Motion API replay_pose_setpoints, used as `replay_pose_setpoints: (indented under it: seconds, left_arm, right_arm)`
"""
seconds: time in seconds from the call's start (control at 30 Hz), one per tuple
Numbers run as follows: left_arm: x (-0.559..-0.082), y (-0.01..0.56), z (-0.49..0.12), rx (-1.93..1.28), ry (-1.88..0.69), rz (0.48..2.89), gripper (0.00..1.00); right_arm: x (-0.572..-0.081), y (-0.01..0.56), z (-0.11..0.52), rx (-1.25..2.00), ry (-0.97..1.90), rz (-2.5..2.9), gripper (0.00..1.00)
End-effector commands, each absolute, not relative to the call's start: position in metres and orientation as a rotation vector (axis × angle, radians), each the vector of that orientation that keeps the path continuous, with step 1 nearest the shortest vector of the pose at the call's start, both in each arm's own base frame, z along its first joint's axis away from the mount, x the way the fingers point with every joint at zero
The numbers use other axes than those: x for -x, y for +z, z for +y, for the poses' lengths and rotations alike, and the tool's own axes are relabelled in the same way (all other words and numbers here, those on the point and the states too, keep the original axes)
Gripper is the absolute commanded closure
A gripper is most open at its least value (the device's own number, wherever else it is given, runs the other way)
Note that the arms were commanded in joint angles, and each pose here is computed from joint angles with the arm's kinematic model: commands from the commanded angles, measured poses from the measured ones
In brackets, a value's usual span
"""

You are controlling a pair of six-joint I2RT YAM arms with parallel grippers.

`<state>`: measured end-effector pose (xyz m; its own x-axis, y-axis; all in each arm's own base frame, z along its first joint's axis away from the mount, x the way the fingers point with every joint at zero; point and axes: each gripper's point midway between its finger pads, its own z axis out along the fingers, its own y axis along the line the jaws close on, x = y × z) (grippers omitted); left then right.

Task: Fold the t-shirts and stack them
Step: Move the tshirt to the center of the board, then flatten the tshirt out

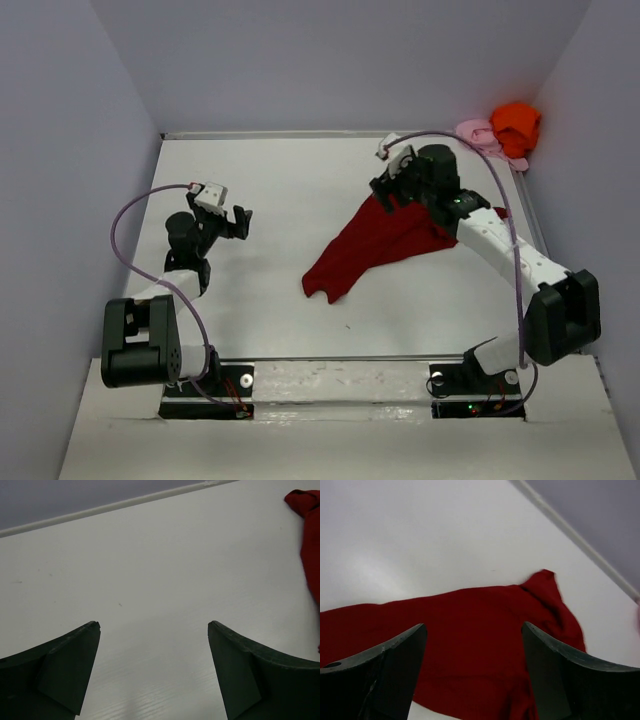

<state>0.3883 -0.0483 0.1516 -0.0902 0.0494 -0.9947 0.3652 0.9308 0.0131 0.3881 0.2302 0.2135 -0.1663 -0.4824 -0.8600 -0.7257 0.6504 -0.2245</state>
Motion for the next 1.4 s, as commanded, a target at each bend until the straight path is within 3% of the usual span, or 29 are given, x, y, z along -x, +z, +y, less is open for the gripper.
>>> replay_pose_setpoints:
  seconds: [0.0, 0.23, 0.47, 0.9, 1.37]
  left_arm:
    - [-0.390, 0.169, -0.085, -0.490, -0.371, 1.610, 0.01]
    - [-0.365, 0.124, -0.155, -0.825, -0.599, 1.815, 0.01]
    - [-0.309, 0.088, -0.174, -1.111, -0.735, 1.988, 0.01]
    - [-0.234, 0.100, -0.215, -1.408, -0.685, 1.860, 0.01]
    - [-0.219, 0.080, -0.262, -1.485, -0.521, 1.751, 0.01]
  right_arm:
    - [-0.417, 0.229, 0.153, 0.769, 0.155, 1.811, 0.19]
    - [-0.443, 0.168, 0.074, 0.645, 0.010, 1.942, 0.21]
    - [-0.456, 0.145, 0.034, 0.563, -0.013, 1.992, 0.23]
    - [-0.468, 0.116, 0.014, 0.496, -0.018, 2.055, 0.23]
    - [-0.468, 0.106, 0.007, 0.462, 0.019, 2.094, 0.23]
